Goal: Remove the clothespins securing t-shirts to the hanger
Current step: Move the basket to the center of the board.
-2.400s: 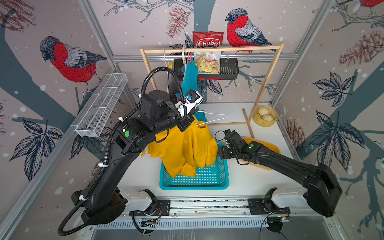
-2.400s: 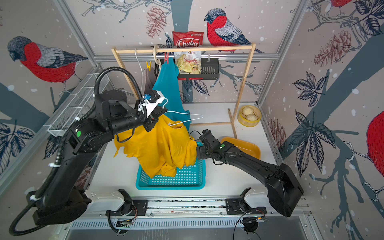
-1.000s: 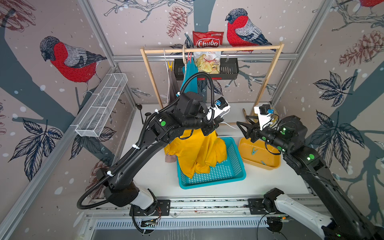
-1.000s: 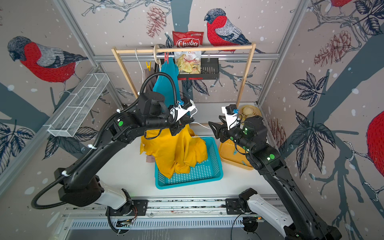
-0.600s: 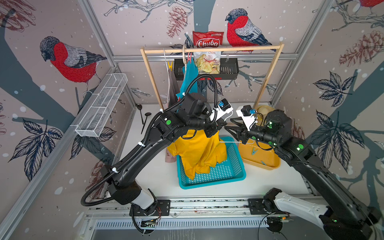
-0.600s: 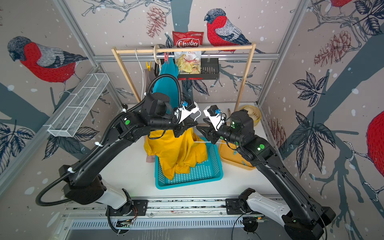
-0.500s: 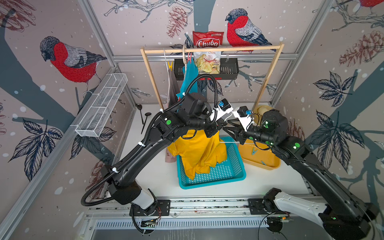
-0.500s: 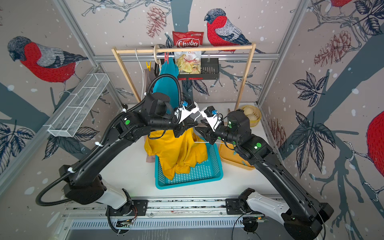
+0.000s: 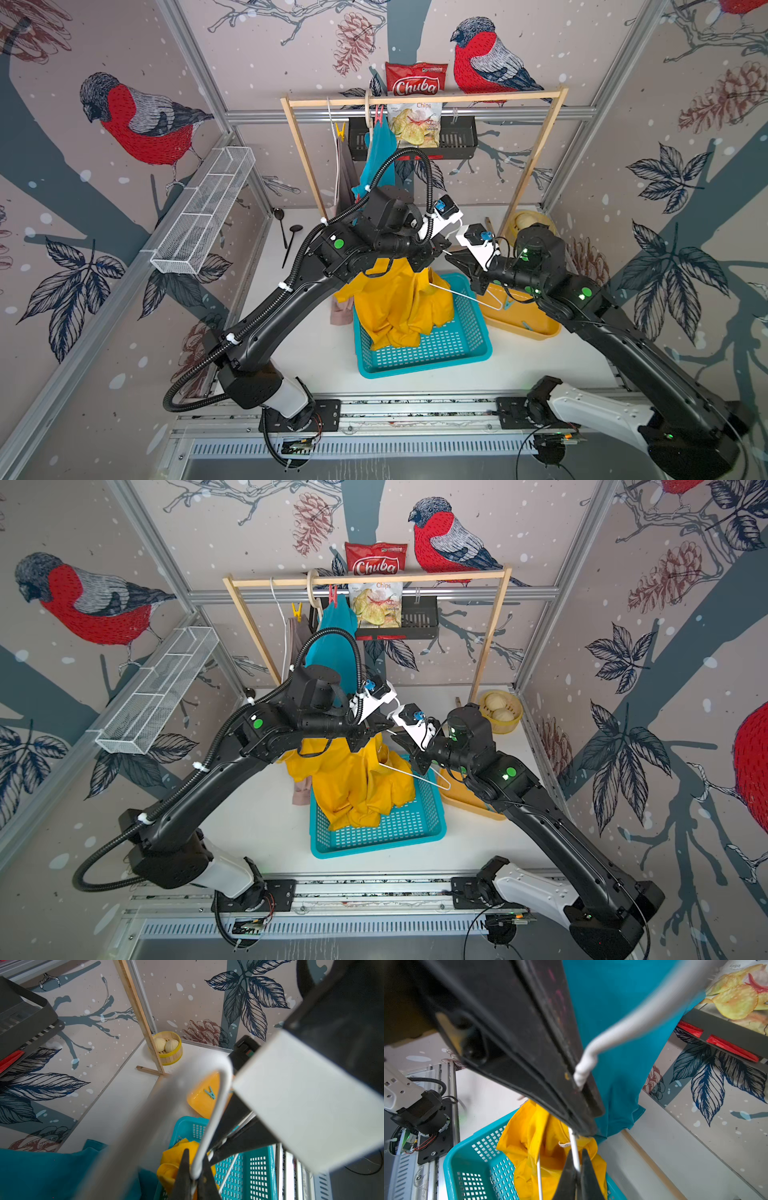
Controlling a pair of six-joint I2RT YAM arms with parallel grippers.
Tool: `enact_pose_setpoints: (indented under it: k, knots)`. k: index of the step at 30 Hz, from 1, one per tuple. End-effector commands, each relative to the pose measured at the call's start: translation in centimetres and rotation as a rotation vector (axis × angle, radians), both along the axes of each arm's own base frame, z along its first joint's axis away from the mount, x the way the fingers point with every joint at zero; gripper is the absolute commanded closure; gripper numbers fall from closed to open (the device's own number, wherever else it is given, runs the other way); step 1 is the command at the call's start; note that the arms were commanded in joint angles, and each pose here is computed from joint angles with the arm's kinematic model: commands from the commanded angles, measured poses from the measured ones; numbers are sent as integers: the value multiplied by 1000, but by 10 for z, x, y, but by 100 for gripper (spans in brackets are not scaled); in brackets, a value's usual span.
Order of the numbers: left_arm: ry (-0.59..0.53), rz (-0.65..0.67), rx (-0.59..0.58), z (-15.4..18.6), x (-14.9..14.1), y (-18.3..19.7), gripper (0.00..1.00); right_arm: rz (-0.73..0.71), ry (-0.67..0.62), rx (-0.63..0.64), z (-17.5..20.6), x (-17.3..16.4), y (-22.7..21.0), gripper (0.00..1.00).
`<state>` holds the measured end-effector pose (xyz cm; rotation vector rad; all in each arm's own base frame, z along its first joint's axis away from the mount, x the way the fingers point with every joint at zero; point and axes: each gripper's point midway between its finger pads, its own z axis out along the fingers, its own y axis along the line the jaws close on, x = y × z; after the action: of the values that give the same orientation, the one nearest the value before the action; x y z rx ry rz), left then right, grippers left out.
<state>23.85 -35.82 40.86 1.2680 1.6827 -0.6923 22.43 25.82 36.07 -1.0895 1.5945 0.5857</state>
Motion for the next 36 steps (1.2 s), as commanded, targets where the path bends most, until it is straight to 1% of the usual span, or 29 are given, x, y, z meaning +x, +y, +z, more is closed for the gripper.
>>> enact_pose_setpoints:
  k: [1,7,12,15,18,20,23,26,27,30,33,36]
  knots:
    - [-14,-146,-131,31,-26,-13,100,-56,-70,13,8,5,-10,100]
    - [-27,-181,-175,40,-33,-14,100,23,-139,23,11,-16,-18,100]
    - [-78,-184,-235,54,-39,-8,64,99,-174,87,16,-32,-24,100]
    - [-130,-138,-272,68,-38,3,52,107,-181,112,18,-36,-30,100]
    - [-191,-47,-294,84,-32,20,44,105,-168,103,17,-37,-33,100]
    - [-238,52,-303,92,-25,38,41,113,-160,99,18,-40,-34,100]
    - [-311,272,-317,99,-9,79,41,121,-153,108,25,-47,-37,100]
    - [-361,492,-389,105,-7,134,48,124,-153,127,36,-55,-41,100]
    - [-363,543,-408,101,-9,150,50,125,-154,132,39,-57,-43,100]
    - [-342,614,-419,80,-19,181,50,131,-155,141,46,-63,-46,100]
    - [-290,640,-389,54,-28,195,46,143,-148,143,51,-67,-46,100]
    - [-252,648,-374,35,-35,203,43,155,-142,153,56,-71,-46,100]
